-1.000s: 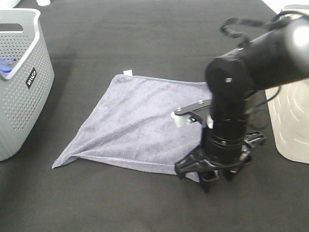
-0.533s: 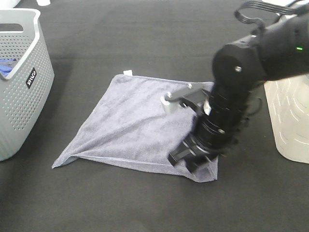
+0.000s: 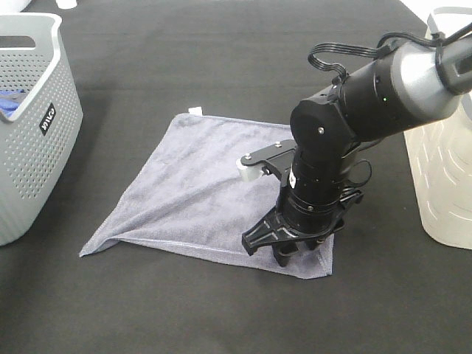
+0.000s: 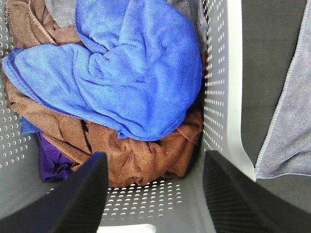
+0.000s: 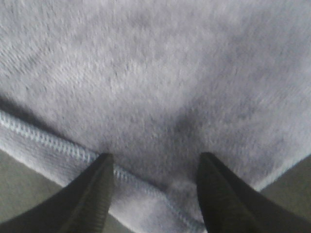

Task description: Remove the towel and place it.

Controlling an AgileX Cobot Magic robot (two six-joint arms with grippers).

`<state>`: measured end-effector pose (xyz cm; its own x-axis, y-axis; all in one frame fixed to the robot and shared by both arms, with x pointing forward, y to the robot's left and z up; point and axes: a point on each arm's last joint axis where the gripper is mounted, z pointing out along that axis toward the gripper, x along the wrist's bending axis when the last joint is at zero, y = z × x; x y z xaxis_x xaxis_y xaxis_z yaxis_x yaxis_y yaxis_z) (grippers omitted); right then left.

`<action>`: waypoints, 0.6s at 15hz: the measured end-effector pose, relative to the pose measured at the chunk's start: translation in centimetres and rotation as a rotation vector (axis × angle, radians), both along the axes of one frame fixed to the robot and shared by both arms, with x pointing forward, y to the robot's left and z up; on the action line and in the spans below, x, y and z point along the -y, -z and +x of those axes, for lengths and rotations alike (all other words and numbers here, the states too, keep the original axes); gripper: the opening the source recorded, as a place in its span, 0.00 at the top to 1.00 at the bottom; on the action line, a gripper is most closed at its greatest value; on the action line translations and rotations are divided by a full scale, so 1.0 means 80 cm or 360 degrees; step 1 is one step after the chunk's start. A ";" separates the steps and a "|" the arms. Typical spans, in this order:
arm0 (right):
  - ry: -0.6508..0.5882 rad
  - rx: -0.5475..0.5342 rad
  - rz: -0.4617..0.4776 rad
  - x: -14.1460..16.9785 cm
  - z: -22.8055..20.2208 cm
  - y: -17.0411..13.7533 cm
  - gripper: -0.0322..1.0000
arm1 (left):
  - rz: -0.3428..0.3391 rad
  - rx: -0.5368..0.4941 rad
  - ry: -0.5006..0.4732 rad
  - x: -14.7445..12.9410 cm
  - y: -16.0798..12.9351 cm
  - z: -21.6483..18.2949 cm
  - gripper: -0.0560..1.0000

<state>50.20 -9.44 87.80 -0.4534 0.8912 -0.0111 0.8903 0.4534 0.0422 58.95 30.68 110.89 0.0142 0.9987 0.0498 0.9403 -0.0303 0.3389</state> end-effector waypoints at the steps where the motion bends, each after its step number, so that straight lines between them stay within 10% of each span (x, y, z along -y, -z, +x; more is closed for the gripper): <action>1: 0.0002 -0.0025 -0.0019 0.002 -0.002 0.001 0.50 | 0.0001 0.0000 0.0001 0.000 0.000 0.000 0.44; 9: 0.0020 -0.0183 -0.0044 0.048 -0.071 -0.025 0.51 | 0.0006 0.0000 0.0009 0.000 0.000 0.000 0.44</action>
<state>44.55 -13.29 89.77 -0.4417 0.8970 0.0158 0.8942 0.4416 -0.0732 58.95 30.70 110.90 0.0199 0.9984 0.0538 0.9402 -0.0369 0.3385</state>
